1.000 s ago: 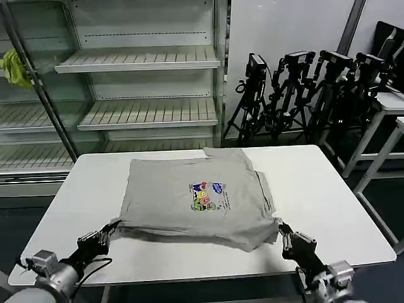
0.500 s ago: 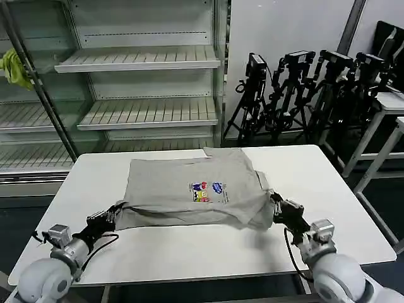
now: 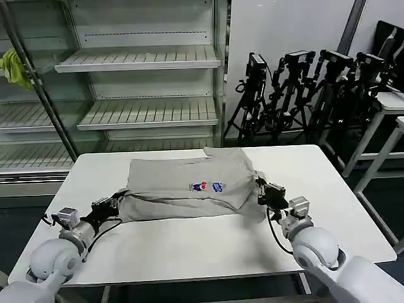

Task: Fold and organize the clothes.

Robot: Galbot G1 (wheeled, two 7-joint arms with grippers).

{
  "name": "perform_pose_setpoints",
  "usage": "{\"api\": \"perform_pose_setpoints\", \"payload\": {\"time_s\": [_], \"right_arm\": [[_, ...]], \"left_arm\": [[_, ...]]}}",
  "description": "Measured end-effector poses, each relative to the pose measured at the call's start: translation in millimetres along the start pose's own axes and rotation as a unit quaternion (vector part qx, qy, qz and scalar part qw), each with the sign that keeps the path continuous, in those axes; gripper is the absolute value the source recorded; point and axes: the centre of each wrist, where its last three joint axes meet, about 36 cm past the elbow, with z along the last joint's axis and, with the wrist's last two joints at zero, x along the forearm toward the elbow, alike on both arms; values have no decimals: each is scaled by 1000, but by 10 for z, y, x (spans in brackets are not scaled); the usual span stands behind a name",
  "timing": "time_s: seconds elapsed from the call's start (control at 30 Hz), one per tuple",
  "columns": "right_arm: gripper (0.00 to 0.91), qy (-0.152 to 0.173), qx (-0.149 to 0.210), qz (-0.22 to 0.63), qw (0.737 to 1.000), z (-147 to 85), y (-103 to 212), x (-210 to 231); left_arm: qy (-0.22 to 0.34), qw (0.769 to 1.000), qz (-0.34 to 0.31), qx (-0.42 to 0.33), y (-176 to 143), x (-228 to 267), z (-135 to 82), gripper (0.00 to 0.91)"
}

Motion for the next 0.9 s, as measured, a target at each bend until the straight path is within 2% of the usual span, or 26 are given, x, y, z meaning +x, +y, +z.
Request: {"api": "perform_pose_setpoints", "payload": {"time_s": [0.03, 0.07, 0.1, 0.63, 0.9], "right_arm": [[736, 2, 2, -1, 1000, 7, 5, -18], [907, 4, 4, -1, 1000, 12, 6, -36], [907, 5, 6, 0, 1000, 16, 5, -49], [907, 24, 42, 45, 998, 104, -235, -207], [907, 31, 38, 62, 997, 43, -349, 12]], "left_arm": [[1, 1000, 1, 0, -3, -17, 10, 322], [3, 1000, 1, -1, -3, -29, 17, 544], [4, 1000, 2, -2, -5, -39, 25, 907], [14, 1000, -10, -24, 104, -11, 17, 907], [29, 999, -18, -18, 116, 228, 4, 907]]}}
